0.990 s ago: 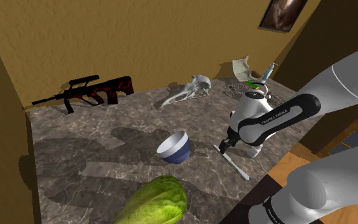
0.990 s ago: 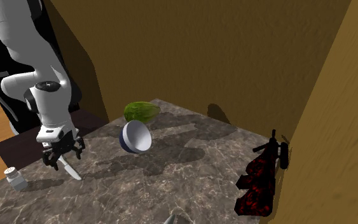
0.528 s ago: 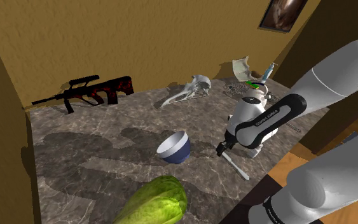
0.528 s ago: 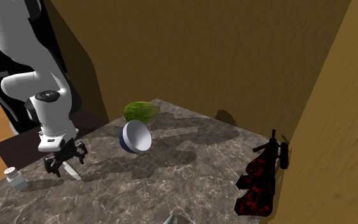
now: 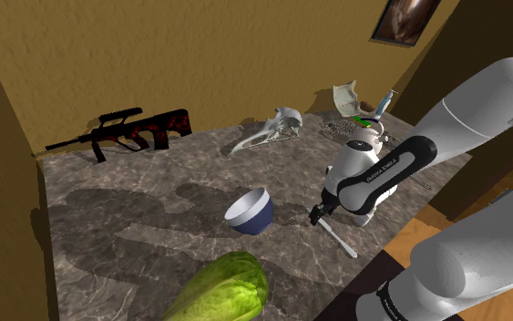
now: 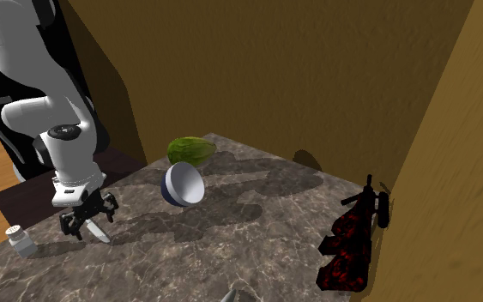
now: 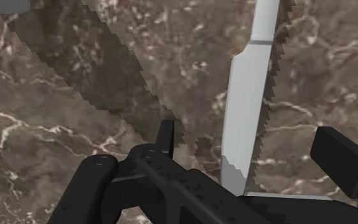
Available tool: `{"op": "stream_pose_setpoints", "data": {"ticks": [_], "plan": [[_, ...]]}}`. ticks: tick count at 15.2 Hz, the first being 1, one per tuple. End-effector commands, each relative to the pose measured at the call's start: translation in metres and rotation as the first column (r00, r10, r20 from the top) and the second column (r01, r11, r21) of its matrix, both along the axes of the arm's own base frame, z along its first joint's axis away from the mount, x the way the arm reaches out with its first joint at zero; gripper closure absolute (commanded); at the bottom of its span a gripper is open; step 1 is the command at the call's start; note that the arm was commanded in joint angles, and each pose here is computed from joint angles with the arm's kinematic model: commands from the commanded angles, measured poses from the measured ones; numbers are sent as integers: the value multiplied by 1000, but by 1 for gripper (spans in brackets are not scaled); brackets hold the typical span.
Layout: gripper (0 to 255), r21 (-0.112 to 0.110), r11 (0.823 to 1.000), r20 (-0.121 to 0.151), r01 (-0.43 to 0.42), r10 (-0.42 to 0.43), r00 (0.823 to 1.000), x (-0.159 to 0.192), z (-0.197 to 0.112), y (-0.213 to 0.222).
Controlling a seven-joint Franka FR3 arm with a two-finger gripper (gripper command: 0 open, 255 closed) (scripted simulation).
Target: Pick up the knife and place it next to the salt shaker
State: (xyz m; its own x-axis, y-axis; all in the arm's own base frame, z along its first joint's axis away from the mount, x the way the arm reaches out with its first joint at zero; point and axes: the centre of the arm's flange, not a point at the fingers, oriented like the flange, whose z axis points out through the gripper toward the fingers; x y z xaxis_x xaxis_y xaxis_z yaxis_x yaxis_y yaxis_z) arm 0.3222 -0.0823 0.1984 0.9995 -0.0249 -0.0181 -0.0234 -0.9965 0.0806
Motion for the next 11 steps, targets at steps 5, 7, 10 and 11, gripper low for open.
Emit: {"op": "stream_pose_setpoints", "data": {"ticks": [5,7,10,11], "plan": [[255,0,1000,0,0,0,1000,0,0,0],[255,0,1000,0,0,0,1000,0,-1,0],[255,0,1000,0,0,0,1000,0,0,0],[255,0,1000,0,0,0,1000,0,5,0]]}}
